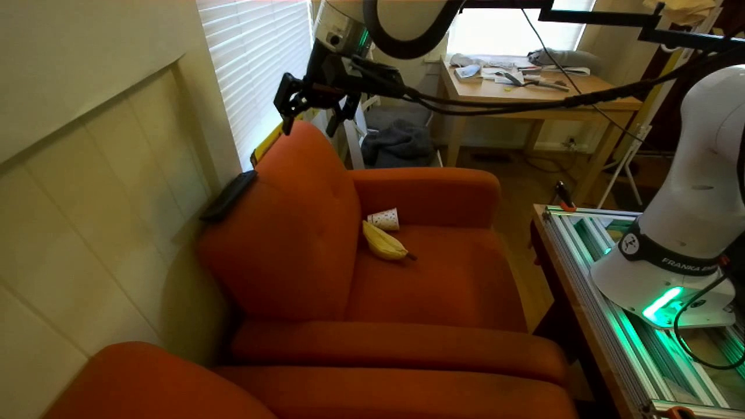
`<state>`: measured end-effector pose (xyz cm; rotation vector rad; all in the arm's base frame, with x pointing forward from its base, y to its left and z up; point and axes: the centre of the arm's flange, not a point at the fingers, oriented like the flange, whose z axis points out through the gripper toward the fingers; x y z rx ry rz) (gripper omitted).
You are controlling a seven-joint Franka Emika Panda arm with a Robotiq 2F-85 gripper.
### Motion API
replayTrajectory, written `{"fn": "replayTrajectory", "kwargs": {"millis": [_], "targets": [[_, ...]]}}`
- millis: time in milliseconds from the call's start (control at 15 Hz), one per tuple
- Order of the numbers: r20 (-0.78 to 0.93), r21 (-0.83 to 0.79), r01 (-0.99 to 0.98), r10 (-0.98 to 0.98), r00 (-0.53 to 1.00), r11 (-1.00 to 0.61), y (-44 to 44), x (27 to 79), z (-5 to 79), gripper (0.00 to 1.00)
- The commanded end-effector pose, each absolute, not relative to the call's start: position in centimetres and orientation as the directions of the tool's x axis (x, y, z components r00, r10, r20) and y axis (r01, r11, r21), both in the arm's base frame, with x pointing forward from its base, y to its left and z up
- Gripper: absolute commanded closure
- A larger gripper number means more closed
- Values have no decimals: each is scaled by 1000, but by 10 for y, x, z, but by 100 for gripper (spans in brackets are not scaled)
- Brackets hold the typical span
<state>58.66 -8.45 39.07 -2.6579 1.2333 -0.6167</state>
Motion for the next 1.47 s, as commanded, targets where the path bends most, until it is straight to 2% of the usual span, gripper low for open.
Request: {"fn": "replayTrajectory", "kwargs": {"millis": [0,1400], "targets": [[296,-314,-689,-757,582,-653,-81,616,379,0],[284,-297,-698,-758,587,-651,-76,610,370,0]]}}
